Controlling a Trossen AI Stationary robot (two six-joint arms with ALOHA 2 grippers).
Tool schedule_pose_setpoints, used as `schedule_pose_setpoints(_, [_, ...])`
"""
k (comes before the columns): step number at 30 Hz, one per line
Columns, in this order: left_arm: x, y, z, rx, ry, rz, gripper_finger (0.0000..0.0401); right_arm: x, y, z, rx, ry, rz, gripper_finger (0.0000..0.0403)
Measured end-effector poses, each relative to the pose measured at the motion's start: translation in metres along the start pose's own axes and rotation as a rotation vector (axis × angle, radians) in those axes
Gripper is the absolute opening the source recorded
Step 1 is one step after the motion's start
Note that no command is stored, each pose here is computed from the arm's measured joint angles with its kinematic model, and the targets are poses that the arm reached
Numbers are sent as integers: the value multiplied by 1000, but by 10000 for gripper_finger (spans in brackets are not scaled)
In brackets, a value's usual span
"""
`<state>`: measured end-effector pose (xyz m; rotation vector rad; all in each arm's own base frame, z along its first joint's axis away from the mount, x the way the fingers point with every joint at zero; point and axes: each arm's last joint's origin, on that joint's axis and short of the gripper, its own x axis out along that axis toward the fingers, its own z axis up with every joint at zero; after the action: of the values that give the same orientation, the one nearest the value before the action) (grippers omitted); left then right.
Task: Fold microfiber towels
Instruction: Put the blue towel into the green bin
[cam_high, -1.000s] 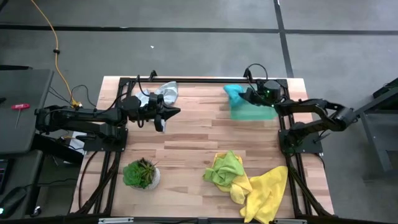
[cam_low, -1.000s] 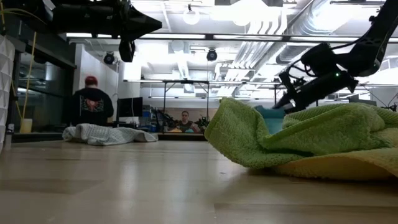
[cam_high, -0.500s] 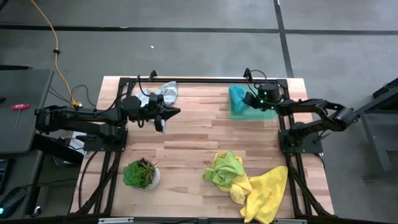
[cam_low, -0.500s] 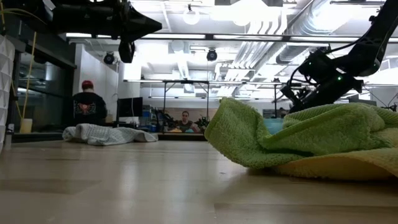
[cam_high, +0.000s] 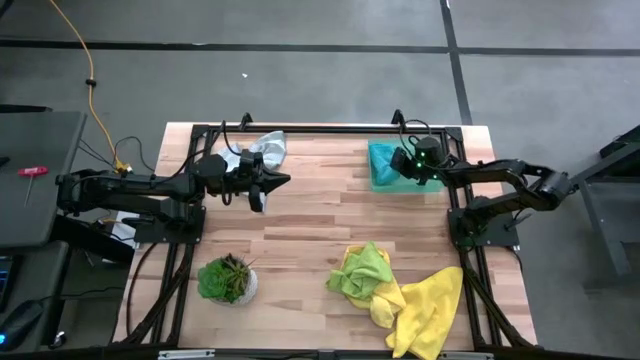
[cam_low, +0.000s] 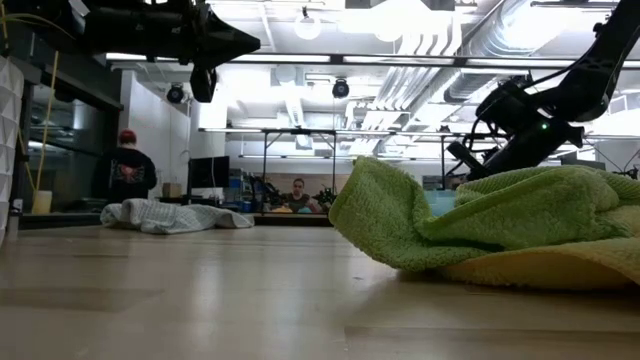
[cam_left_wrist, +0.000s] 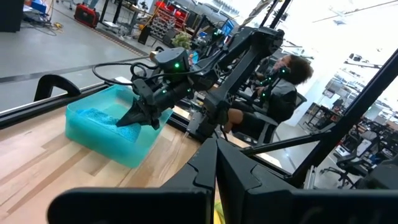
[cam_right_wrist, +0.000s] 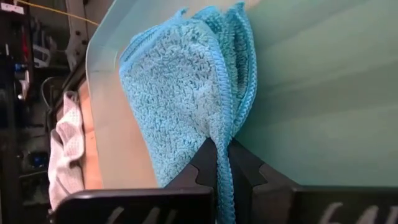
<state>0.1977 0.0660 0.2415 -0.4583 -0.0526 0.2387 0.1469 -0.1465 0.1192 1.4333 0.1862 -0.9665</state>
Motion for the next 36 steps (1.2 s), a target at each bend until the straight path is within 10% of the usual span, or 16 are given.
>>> schedule_pose_setpoints(21, [0,1,-1,9,14,7,0,-16,-1,17,-88,-52,12,161])
schedule_pose_setpoints(29, [0,1,-2,7,21,11,0,-27,32,36,-247,-76,-170,144])
schedule_pose_setpoints(36, [0,1,-2,6,17,17,0,-11,60,56,-467,-4,-381,12])
